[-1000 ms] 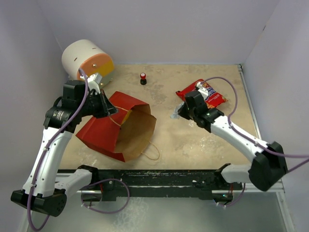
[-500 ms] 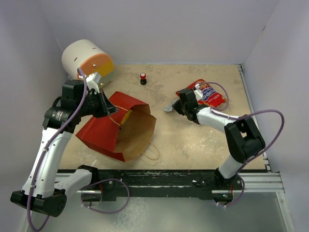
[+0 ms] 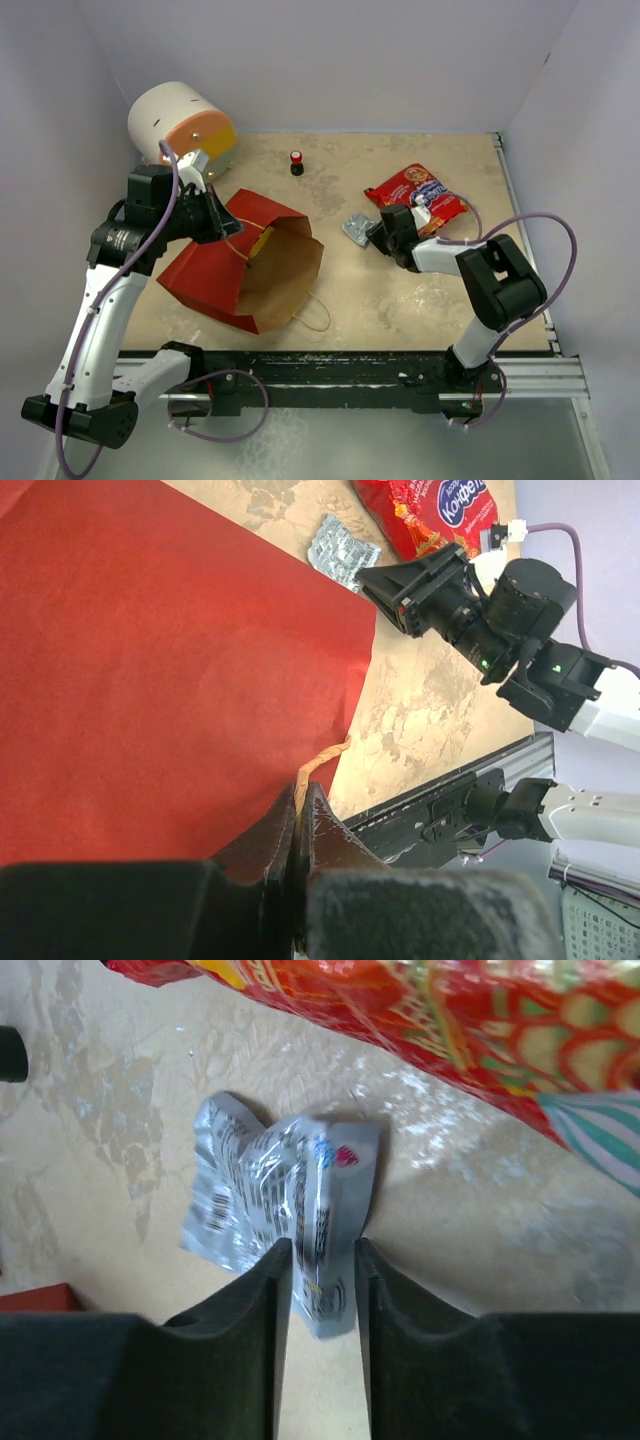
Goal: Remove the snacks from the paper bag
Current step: Place the snack at the center of the board, then take out the snack from the paper bag.
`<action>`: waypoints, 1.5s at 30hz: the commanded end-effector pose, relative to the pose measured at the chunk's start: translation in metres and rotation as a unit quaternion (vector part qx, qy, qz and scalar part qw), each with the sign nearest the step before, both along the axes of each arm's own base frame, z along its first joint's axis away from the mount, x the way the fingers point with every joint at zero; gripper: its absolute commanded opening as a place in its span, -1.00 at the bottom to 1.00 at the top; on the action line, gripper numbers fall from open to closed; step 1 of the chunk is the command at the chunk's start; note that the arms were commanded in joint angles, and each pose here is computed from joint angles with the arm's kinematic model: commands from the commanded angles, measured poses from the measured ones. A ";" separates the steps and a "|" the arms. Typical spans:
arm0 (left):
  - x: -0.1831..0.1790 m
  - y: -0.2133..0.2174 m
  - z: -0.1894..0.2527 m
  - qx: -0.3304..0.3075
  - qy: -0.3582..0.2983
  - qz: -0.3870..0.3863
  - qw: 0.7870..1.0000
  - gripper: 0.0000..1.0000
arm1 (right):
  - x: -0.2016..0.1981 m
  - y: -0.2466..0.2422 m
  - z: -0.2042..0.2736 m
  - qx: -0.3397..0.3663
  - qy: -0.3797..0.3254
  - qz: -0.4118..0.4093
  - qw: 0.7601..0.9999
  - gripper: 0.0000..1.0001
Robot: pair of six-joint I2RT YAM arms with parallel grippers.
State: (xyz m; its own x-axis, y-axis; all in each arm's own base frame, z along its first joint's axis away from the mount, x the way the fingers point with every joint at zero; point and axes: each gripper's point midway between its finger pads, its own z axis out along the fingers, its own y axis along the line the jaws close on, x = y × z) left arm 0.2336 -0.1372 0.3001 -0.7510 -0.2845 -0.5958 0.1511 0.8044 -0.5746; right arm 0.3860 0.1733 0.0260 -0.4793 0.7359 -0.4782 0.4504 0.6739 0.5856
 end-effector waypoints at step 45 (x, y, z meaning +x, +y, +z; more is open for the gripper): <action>0.005 0.013 0.014 0.051 -0.007 0.005 0.999 -1.00 | -0.170 0.317 0.141 0.002 -0.399 0.395 0.828 0.36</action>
